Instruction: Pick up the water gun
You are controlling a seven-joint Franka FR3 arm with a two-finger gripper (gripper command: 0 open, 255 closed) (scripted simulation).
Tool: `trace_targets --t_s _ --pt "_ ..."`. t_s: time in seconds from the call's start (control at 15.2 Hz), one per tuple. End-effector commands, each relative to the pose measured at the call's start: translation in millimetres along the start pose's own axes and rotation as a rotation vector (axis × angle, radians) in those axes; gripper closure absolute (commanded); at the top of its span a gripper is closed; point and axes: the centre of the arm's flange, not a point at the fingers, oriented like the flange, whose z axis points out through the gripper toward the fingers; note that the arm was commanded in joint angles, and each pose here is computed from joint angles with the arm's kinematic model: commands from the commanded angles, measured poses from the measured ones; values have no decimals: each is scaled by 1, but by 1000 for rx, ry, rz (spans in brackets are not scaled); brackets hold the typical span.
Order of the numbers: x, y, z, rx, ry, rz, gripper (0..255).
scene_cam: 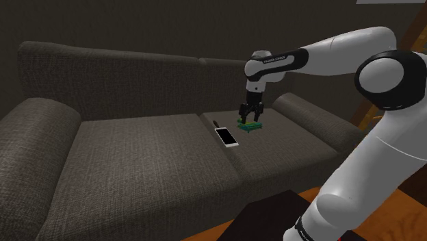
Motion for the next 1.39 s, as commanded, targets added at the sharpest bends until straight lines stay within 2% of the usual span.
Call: trace_targets --t_s 0.0,0.86,1.32 --pt "19 16 6 -3 4 16 0" --pt "140 129 32 -18 25 121 0" --pt "150 134 64 -19 26 124 0"
